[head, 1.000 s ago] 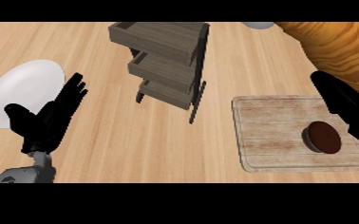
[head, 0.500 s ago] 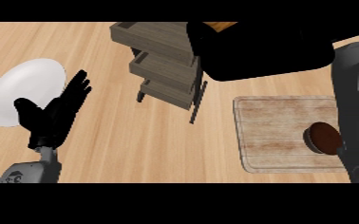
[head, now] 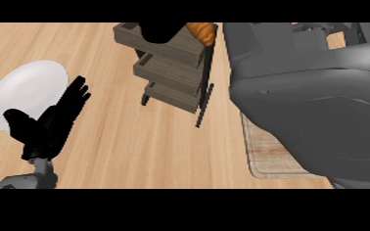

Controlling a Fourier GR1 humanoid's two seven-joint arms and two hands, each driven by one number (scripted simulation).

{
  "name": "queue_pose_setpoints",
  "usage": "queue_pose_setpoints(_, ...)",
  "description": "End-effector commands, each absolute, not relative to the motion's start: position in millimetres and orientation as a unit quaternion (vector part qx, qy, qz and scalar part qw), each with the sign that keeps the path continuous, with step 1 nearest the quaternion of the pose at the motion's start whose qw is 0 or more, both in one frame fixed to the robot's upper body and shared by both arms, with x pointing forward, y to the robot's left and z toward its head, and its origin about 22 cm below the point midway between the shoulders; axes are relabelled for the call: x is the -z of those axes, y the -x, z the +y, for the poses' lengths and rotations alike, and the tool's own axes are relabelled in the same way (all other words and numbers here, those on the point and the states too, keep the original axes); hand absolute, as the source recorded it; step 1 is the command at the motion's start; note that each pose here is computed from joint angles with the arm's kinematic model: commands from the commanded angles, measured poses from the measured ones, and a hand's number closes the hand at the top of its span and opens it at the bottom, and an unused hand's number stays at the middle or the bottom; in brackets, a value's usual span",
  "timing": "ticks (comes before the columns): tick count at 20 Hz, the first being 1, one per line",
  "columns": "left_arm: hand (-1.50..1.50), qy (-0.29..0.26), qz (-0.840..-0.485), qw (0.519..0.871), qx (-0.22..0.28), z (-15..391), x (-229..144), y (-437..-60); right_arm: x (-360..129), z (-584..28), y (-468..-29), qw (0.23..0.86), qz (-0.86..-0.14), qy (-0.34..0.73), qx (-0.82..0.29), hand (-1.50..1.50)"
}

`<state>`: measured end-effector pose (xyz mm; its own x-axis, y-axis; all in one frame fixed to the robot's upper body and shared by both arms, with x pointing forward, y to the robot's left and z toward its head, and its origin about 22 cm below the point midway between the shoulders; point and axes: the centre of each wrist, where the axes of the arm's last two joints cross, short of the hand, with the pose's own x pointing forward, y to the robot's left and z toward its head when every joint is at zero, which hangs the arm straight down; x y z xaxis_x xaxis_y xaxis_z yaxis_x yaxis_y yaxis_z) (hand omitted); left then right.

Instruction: Pick the croissant from the cutting board and place it in the tiered basket

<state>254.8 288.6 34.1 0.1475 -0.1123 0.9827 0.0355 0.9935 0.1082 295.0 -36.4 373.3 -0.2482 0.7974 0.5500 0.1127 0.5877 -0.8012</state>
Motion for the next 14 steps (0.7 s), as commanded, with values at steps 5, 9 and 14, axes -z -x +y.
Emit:
queue_pose_setpoints(5,0.00,-0.031,-0.653,0.755,0.046,293,-24,-255,-338,-9,-309,0.548,-0.687,0.349,-0.326,1.50)
queue_pose_setpoints(9,0.00,-0.026,-0.649,0.759,0.052,288,-44,-263,-329,12,-329,0.545,-0.687,0.371,-0.307,1.50)
queue_pose_setpoints(14,0.00,-0.033,-0.648,0.760,0.044,293,-49,-269,-317,3,-345,0.517,-0.703,0.395,-0.288,1.50)
